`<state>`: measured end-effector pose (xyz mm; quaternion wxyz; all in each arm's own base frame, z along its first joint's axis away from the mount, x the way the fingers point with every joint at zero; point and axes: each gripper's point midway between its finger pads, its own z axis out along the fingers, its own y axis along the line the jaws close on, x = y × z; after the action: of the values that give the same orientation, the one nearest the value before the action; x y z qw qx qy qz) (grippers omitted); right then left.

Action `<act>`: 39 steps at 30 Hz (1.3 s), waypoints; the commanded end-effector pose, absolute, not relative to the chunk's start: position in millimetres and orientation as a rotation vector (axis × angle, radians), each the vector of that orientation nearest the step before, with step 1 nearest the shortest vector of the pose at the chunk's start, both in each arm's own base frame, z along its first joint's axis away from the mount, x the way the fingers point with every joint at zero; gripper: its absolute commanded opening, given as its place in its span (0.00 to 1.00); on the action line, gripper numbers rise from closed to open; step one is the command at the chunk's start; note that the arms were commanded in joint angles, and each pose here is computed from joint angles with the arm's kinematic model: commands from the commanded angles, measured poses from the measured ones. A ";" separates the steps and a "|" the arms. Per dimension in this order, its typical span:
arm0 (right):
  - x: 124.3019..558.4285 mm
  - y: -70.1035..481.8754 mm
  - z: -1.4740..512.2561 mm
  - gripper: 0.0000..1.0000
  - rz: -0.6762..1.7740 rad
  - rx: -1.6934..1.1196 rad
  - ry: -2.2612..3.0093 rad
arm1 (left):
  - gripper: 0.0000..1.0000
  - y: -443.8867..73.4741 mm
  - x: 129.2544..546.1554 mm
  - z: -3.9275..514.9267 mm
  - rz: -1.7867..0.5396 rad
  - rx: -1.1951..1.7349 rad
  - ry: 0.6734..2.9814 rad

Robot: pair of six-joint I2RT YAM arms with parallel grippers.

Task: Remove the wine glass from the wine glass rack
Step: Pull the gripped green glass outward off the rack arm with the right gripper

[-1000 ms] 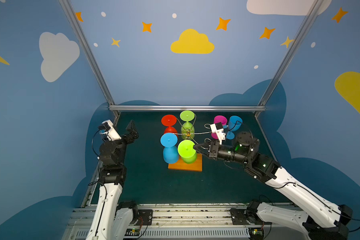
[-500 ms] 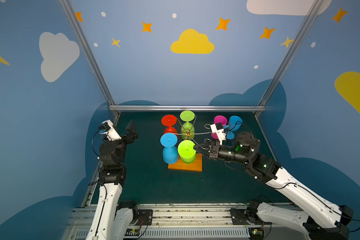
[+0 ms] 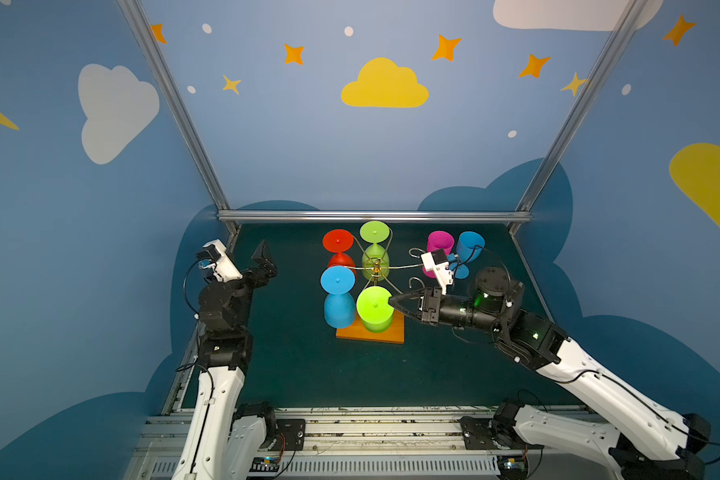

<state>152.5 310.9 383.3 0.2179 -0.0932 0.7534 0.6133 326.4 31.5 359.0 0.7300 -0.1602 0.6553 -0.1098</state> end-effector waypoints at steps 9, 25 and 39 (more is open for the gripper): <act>148.5 321.5 402.7 0.00 1.739 -0.334 2.023 | 0.99 33.5 323.6 358.2 -0.235 -0.358 1.439; 164.0 325.4 408.8 0.00 1.697 -0.309 1.987 | 0.99 33.4 322.4 360.0 -0.235 -0.357 1.434; 186.0 317.9 406.3 0.00 1.677 -0.224 1.973 | 0.99 33.9 321.4 360.7 -0.230 -0.357 1.432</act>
<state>181.2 321.8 383.0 0.2366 -0.0825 0.7552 0.6057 323.9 31.4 362.0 0.7333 -0.1593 0.6518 -0.1099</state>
